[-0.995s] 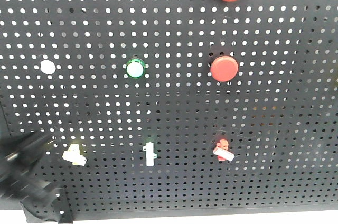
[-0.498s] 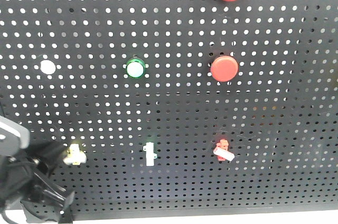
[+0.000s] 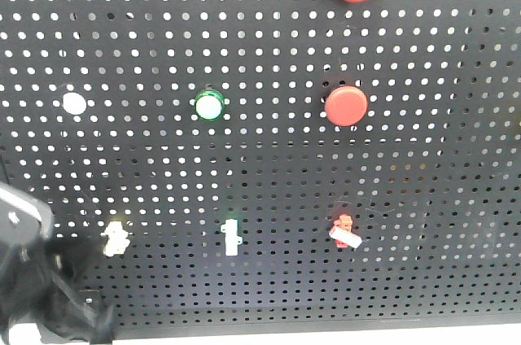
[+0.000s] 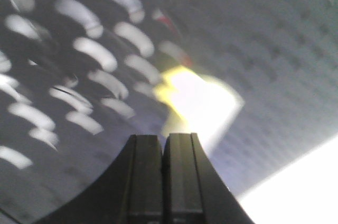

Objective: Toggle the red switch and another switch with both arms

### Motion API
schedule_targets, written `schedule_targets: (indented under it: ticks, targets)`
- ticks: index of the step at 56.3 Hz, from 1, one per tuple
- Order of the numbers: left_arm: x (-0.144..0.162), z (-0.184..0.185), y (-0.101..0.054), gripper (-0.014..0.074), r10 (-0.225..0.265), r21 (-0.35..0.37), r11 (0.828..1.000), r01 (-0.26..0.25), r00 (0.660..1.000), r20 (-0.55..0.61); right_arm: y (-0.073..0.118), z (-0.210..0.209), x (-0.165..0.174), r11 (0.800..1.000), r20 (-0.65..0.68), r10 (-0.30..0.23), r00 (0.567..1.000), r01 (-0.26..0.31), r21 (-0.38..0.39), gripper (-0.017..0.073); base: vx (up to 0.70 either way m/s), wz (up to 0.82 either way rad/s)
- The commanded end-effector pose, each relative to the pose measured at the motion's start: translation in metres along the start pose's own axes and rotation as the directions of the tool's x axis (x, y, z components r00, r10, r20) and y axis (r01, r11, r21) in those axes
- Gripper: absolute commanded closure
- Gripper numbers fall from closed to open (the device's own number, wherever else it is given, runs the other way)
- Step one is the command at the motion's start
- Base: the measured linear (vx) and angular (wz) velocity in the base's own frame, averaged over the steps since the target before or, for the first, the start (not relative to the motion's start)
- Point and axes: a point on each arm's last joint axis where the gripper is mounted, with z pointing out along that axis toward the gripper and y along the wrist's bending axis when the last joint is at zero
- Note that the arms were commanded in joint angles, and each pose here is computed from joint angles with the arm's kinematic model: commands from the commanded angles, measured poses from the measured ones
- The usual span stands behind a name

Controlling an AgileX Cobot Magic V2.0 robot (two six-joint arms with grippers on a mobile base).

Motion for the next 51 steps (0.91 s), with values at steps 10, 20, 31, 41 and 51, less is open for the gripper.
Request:
schedule_targets:
  ticks: [10,20,31,41,51]
  targets:
    - [-0.028,-0.050,-0.004,0.0591,0.003,0.020,1.000,-0.005,0.991,0.133,0.012,0.000,-0.020,0.995,0.136,0.003,0.991,0.010,-0.095,0.0566,0.00,0.00]
    - [-0.036,-0.071,-0.002,0.0591,-0.003,0.006,1.000,0.002,0.977,0.213,0.037,0.017,-0.012,0.965,0.080,0.019,0.997,0.003,-0.263,0.0566,0.00,0.00]
    - [-0.038,-0.079,-0.001,0.0591,-0.003,0.002,1.000,0.003,0.971,0.237,0.072,0.052,-0.011,0.920,0.111,0.094,0.989,-0.044,-0.390,0.0566,0.00,0.00]
    - [-0.038,-0.078,-0.001,0.0591,-0.005,0.003,1.000,0.005,0.973,0.232,0.096,0.092,-0.014,0.907,0.105,0.092,0.990,-0.040,-0.419,0.0566,0.00,0.00]
    - [-0.037,-0.078,-0.001,0.0591,-0.004,0.004,1.000,0.003,0.974,0.228,0.109,0.117,-0.025,0.901,0.122,0.053,0.991,0.005,-0.434,0.0566,0.00,0.00]
